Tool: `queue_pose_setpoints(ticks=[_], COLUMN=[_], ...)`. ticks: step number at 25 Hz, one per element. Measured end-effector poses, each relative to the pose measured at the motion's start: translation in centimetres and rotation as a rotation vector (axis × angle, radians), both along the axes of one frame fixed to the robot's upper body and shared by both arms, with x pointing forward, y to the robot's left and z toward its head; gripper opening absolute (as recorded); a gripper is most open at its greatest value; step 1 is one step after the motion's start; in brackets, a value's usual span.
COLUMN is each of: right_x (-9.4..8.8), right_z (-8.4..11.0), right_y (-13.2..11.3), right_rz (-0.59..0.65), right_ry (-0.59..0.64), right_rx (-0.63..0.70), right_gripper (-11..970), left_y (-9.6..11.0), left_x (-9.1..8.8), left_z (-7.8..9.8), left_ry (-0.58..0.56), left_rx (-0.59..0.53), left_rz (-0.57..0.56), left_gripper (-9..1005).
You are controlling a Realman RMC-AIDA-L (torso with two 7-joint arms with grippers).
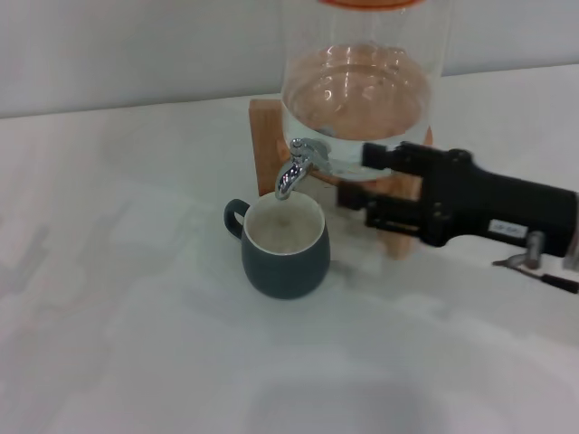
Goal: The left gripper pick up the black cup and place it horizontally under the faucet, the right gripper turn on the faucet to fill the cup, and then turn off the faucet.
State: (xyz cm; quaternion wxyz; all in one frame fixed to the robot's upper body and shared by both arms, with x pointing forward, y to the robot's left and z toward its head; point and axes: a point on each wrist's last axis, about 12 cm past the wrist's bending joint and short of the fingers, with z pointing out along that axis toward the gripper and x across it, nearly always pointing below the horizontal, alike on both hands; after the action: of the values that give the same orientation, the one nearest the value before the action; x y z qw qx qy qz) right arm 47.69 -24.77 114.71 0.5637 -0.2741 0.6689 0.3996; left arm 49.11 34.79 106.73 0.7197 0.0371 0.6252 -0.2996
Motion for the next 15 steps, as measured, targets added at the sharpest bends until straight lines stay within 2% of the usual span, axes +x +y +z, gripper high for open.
queue_pose_setpoints(ticks=[3,9,11,12,13,15], right_x=[-0.2,-0.1,0.2,0.4,0.4,0.3], right_z=[-0.3,-0.7,-0.7,-0.7,-0.7,-0.6], right_y=[-1.1,-0.4,-1.2,-2.4,-2.4,-4.2], right_rz=[-0.021,0.014,-0.012,-0.047,-0.047,-0.090], right_ry=[0.014,0.023,0.025,0.022,0.022,0.023], right_rx=[0.030,0.031,0.027,0.024,0.024,0.021], right_gripper=[719,719,719,720,720,721], left_y=[0.0,-0.3,-0.3,-0.3,-0.3,-0.2], left_x=[0.0,0.4,0.4,0.4,0.4,0.3], left_z=[0.0,0.2,0.2,0.2,0.2,0.1], left_ry=[0.000,-0.007,-0.007,-0.006,-0.006,-0.003], left_rx=[0.000,0.000,0.001,0.001,0.001,0.000], left_rz=[-0.001,-0.011,-0.011,-0.011,-0.010,-0.007], left_gripper=[821,821,821,821,821,821])
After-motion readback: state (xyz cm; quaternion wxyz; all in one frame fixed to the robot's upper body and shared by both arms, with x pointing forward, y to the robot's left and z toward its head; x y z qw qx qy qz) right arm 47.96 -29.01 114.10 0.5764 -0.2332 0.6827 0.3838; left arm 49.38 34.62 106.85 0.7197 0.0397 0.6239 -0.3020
